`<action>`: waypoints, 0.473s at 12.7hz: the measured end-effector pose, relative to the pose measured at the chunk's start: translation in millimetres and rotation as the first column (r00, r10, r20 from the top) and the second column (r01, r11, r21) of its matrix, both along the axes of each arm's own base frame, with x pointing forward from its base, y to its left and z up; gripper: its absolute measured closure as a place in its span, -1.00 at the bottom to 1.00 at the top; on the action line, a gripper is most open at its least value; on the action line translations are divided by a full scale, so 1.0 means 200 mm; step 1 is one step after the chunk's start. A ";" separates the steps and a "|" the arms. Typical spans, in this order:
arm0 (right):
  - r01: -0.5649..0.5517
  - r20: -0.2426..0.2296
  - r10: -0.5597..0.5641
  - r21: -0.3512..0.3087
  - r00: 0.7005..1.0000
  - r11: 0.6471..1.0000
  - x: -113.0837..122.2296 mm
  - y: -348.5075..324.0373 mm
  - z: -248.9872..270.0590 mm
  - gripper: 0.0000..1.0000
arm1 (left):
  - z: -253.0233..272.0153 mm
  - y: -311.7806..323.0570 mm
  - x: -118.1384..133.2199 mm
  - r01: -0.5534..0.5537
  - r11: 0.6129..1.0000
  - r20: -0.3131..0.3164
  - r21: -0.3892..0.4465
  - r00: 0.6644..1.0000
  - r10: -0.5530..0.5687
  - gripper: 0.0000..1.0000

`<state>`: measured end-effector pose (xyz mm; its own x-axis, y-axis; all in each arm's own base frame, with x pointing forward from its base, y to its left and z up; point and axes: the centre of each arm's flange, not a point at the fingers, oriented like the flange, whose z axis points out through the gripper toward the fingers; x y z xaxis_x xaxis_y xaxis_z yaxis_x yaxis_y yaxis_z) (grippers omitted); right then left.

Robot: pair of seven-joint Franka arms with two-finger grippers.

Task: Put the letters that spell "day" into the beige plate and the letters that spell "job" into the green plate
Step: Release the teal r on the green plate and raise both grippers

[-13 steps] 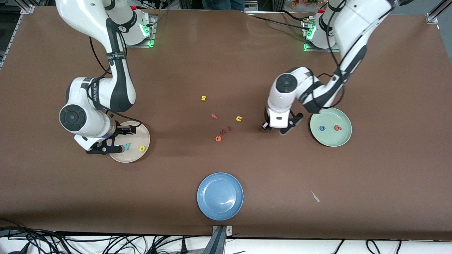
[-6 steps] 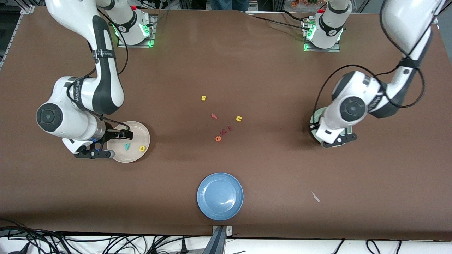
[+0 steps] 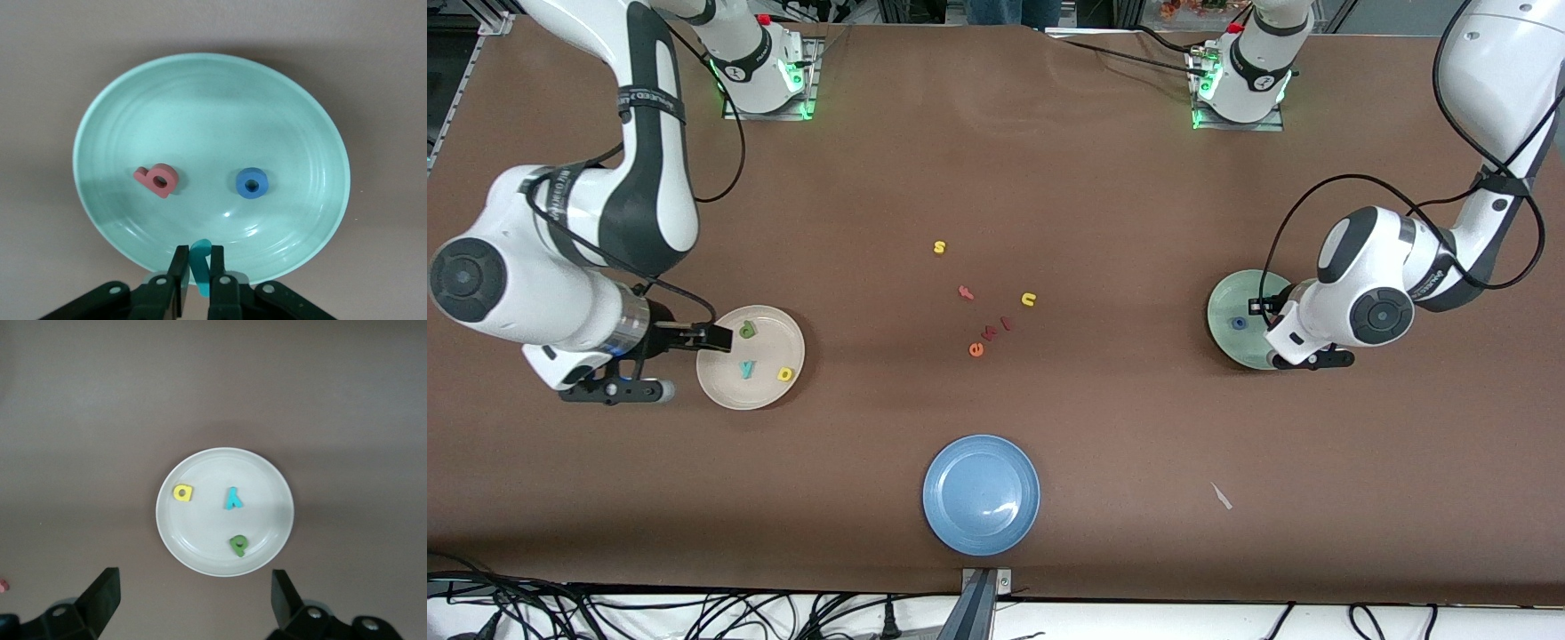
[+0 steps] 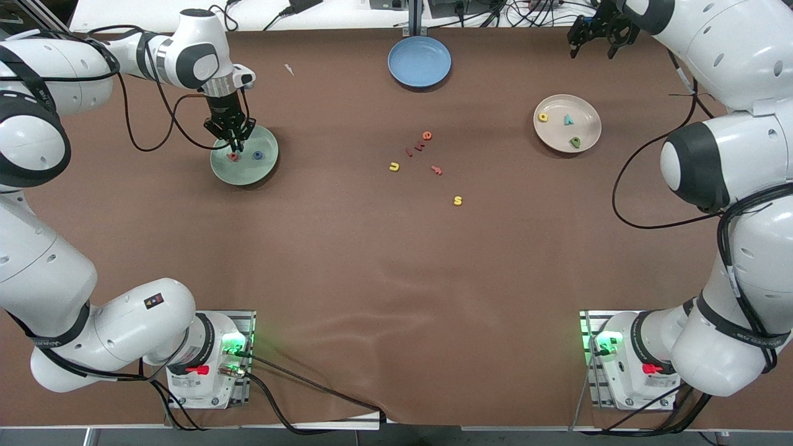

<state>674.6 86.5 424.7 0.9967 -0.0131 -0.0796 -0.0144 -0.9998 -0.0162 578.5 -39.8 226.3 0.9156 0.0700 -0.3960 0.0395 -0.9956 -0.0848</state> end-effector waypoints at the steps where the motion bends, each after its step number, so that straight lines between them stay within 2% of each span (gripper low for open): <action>1: 0.000 0.004 0.000 0.001 1.000 1.000 0.00 0.00 0.03 -1.00 | 0.00 -0.01 0.00 0.003 1.000 0.000 -0.003 1.000 -0.003 0.41; 4: 0.002 -0.002 -0.002 -0.020 1.000 1.000 -0.02 0.03 0.11 -1.00 | 0.14 -0.01 0.09 0.011 1.000 0.019 0.000 1.000 -0.011 -0.27; 6: 0.028 -0.005 -0.028 -0.025 1.000 0.999 -0.07 0.05 0.22 -1.00 | 0.43 -0.04 0.20 0.021 0.999 0.011 0.025 1.000 -0.021 -0.73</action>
<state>660.9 96.1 469.5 0.9955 -0.0433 -0.0842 -0.0427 -0.9991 0.0087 618.9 -46.8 311.4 0.9213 0.0605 -0.3841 0.0197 -0.9938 -0.1093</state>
